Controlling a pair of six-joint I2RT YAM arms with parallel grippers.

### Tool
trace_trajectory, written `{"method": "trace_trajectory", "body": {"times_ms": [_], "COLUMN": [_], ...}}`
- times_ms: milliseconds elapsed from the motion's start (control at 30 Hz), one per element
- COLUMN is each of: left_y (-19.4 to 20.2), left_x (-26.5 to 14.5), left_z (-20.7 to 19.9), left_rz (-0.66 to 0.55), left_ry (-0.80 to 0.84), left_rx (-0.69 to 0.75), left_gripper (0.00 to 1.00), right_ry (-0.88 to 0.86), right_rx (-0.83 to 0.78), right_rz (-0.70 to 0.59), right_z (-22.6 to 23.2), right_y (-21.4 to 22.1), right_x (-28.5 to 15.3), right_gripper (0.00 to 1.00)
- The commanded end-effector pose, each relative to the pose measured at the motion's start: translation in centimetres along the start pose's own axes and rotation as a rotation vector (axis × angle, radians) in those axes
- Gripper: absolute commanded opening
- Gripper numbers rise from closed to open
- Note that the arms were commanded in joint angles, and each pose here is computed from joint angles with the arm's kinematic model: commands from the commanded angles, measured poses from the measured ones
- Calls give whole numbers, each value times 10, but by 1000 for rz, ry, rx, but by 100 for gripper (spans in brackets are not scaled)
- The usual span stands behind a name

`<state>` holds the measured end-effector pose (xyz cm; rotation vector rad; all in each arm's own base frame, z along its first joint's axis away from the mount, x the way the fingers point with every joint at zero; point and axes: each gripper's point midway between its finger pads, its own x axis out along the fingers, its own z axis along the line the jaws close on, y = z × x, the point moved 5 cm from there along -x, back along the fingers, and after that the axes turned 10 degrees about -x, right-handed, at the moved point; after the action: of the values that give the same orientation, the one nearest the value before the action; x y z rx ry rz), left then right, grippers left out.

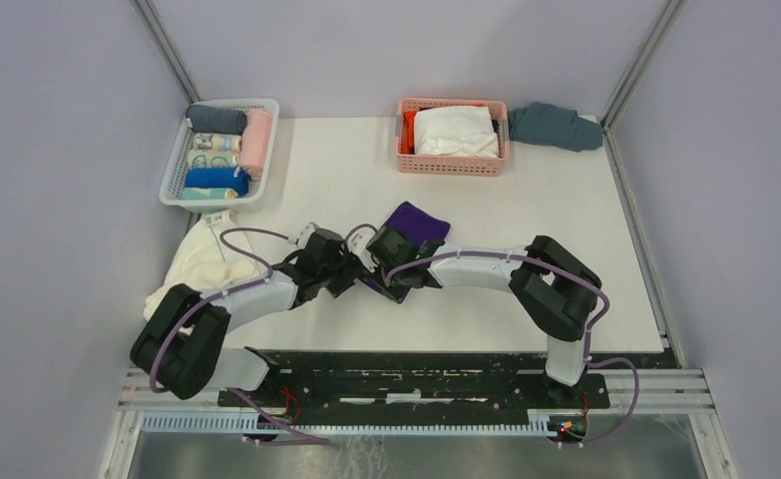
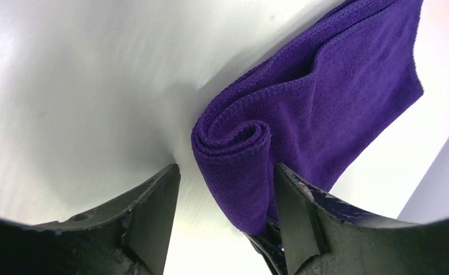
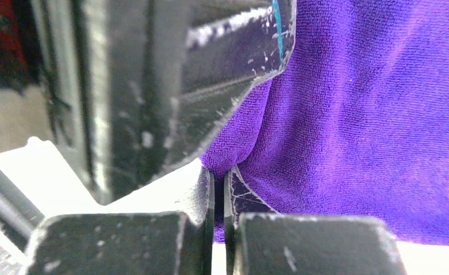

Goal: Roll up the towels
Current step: Roll the towel at the center of the board.

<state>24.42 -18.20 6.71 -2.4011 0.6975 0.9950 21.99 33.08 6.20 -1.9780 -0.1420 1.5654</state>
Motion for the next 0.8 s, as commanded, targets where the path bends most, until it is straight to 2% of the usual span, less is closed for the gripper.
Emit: {"method": "trace_trajectory", "body": {"times_ms": [0, 167, 400, 767], "left_y": [1, -3, -5, 2], "left_x": [-24, -51, -70, -64], "left_z": [47, 44, 42, 25], "left_rz": [-11, -31, -48, -8], "left_ry": [-189, -148, -52, 97], "left_rx": [68, 55, 71, 56], "left_gripper": [71, 76, 78, 77], "right_ry": [-277, -452, -673, -825], "right_rx": [61, 182, 434, 693], "right_rz": [-41, -152, -250, -207], "right_z": [38, 44, 22, -3], "right_y": [0, -12, -8, 6], "right_x": [-12, -17, -12, 9], "right_gripper": [1, 1, 1, 3]}}
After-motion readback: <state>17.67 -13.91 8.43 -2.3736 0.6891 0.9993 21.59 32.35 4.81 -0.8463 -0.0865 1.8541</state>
